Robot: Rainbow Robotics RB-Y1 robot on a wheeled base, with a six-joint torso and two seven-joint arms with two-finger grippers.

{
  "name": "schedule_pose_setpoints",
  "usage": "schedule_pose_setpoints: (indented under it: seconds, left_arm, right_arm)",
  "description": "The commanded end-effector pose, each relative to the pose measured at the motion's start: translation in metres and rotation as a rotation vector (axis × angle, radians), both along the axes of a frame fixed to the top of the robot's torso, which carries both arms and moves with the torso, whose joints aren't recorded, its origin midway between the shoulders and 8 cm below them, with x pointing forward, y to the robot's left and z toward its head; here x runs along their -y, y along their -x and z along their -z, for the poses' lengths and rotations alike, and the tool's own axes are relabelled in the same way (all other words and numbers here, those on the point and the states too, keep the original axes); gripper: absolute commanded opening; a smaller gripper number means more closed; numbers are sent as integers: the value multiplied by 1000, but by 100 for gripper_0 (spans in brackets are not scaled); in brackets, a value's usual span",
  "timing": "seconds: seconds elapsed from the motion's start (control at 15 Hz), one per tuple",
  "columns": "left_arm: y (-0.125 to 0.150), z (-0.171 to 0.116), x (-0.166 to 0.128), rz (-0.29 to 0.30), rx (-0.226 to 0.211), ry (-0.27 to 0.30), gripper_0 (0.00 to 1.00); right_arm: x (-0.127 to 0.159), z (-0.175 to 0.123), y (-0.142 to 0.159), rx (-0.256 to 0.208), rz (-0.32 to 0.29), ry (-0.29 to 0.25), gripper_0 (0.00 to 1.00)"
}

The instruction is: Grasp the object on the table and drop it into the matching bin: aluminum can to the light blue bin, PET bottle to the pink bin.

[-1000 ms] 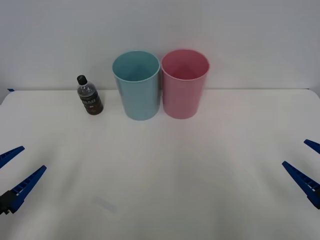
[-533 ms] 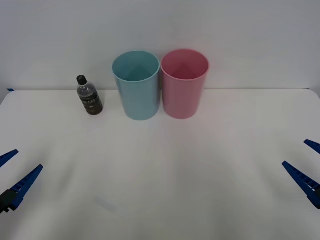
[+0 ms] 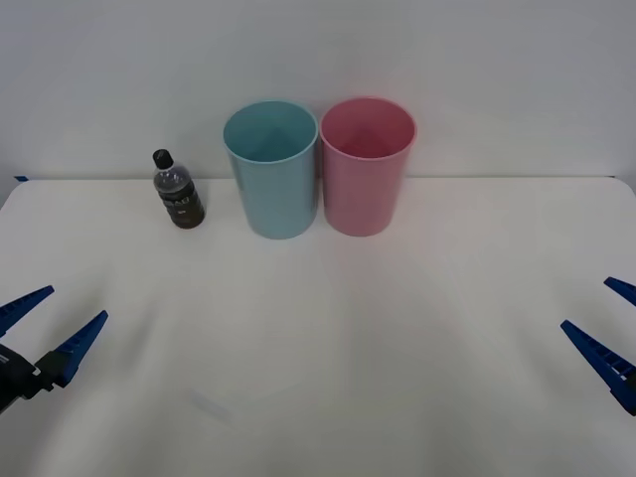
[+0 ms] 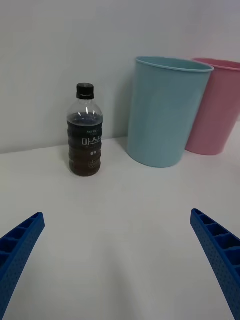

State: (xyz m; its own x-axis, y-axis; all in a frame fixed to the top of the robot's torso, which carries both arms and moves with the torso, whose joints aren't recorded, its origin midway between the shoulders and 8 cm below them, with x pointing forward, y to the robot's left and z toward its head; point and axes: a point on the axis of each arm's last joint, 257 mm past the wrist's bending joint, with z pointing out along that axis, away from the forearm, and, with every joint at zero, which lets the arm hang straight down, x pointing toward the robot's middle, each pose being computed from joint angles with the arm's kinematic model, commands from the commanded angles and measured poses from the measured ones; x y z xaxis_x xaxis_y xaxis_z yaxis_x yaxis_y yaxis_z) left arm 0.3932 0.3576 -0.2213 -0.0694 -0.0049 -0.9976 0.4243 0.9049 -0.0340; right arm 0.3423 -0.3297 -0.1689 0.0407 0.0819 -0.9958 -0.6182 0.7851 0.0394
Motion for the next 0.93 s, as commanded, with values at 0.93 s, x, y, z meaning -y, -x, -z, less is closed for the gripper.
schedule_pose_setpoints:
  seconds: [0.93]
  left_arm:
    - [-125, 20, 31, -53, -46, -7, 100]
  right_arm:
    - [0, 0, 0, 0, 0, 0, 100]
